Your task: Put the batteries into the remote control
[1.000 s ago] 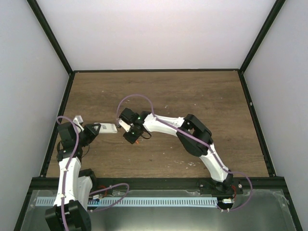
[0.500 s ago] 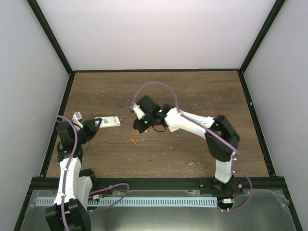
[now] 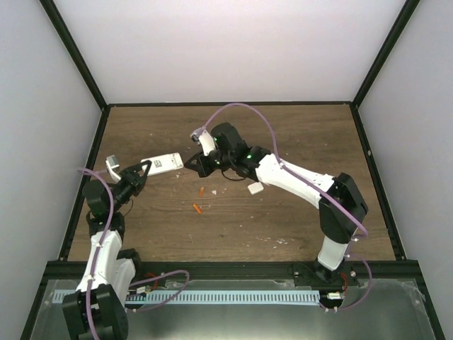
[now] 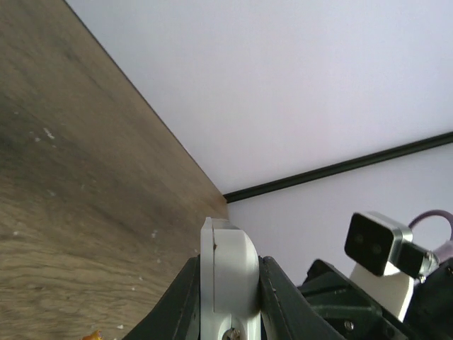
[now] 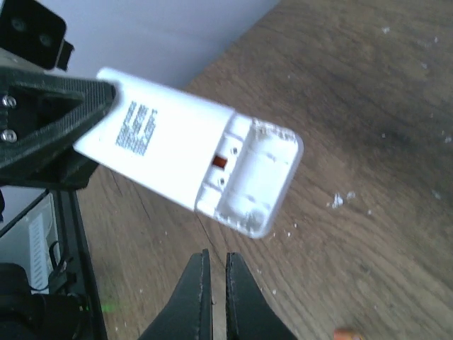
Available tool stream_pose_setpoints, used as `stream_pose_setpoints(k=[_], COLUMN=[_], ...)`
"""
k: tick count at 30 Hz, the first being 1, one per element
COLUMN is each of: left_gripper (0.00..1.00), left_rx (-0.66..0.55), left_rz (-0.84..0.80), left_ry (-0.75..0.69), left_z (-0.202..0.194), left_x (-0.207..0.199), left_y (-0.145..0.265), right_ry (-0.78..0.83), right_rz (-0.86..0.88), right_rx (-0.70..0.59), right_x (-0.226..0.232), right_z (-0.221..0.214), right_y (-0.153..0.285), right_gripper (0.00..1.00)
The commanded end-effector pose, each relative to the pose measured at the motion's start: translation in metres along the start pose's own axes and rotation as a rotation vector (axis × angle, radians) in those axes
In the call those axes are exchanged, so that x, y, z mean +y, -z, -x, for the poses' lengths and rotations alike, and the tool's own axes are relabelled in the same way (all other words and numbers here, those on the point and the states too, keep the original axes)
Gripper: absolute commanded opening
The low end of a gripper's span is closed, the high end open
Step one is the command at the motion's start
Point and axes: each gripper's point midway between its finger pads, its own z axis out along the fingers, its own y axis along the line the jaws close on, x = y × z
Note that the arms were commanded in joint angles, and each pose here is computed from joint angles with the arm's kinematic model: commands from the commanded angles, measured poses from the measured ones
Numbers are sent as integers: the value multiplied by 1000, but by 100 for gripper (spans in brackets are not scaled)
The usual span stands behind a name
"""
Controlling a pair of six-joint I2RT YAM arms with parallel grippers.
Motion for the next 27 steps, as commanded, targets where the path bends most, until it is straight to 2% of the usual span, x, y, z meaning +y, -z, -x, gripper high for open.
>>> stream_pose_setpoints(k=[1, 5, 7, 14, 16, 18, 22, 27], left_gripper=[0, 0, 0, 0, 0, 0, 0, 0], left_rx=[-6, -24, -35, -29, -20, -17, -13, -10], left_rz=[-64, 9, 62, 188, 203, 208, 209, 206], left_ry=[-46, -68, -79, -181, -203, -209, -202, -201], left_z=[3, 6, 8, 17, 17, 17, 15, 13], left_x=[-21, -7, 5, 16, 15, 16, 19, 20], left_y=[-1, -1, -2, 0, 1, 1, 1, 2], right_ry=[12, -16, -43, -112, -159, -173, -47, 289], right_rz=[11, -112, -182, -345, -330, -306, -302, -329], right_rx=[-54, -4, 41, 204, 254, 294, 367, 429], right_x=[7, -24, -42, -78, -80, -80, -90, -108], right_z=[30, 8, -6, -59, -78, -91, -100, -96], right_y=[-3, -8, -9, -4, -6, -13, -27, -30], right_gripper=[1, 1, 5, 38, 45, 48, 48, 48])
